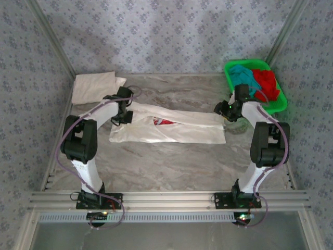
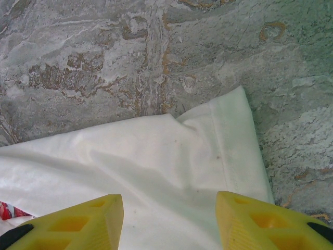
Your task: Fold and stack the t-shirts
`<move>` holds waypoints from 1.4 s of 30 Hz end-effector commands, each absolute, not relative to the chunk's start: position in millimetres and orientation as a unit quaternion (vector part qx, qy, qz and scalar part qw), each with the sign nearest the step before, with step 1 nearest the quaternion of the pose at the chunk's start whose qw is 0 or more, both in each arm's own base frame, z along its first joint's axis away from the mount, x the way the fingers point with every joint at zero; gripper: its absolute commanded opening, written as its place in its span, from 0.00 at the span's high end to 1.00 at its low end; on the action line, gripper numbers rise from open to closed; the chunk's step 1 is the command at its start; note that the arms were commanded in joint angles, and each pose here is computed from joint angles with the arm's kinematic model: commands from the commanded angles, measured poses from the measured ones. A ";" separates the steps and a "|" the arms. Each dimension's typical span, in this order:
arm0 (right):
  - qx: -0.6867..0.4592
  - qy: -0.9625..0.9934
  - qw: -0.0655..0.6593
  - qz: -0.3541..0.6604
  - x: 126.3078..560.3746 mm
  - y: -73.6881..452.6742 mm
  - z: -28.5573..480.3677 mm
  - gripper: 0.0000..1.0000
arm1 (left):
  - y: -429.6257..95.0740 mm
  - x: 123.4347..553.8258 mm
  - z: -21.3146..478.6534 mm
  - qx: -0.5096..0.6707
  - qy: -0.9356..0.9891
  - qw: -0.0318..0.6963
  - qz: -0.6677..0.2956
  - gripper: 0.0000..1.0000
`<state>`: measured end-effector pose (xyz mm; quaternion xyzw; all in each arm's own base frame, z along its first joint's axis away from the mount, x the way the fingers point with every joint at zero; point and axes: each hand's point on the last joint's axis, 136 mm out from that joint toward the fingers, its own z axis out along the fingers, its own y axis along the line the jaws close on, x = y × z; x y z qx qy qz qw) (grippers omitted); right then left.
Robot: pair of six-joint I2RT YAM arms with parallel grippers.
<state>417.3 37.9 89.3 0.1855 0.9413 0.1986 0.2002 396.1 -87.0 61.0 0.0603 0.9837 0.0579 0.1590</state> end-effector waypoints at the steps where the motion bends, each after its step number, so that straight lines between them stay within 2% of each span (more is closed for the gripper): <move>1: 0.187 0.937 0.207 0.209 416.5 38.8 98.5 0.48 | -85.2 396.0 64.0 0.060 0.985 0.153 0.062 0.88; 2: 0.188 0.937 0.207 0.208 416.2 38.2 98.8 0.48 | -87.3 395.4 62.9 0.063 0.985 0.152 0.056 0.96; 4: 0.188 0.937 0.207 0.208 416.3 37.8 99.0 0.48 | -87.4 396.4 61.6 0.062 0.985 0.152 0.056 0.91; 7: 0.188 0.937 0.208 0.209 416.3 38.3 99.6 0.48 | -88.9 398.3 61.8 0.065 0.985 0.153 0.052 1.00; 16: 0.188 0.937 0.209 0.205 414.4 36.7 102.5 0.48 | -94.1 401.1 113.6 0.062 0.979 0.193 0.030 1.00; 23: 0.190 0.938 0.207 0.204 413.7 36.7 101.5 0.48 | -94.8 386.2 133.9 0.071 0.983 0.170 0.023 1.00; 31: 0.191 0.939 0.204 0.201 414.0 35.6 99.8 0.48 | -111.0 360.7 129.0 0.100 0.988 0.118 0.004 1.00; 35: 0.190 0.939 0.205 0.198 414.0 35.0 100.8 0.48 | -110.9 354.8 144.1 0.099 0.988 0.122 0.000 1.00; 39: 0.189 0.940 0.205 0.195 414.3 34.2 102.2 0.48 | -117.2 356.4 170.7 0.099 0.982 0.157 -0.024 1.00; 42: 0.190 0.939 0.207 0.197 416.3 35.0 102.4 0.48 | -119.5 353.1 166.5 0.105 0.983 0.146 -0.031 1.00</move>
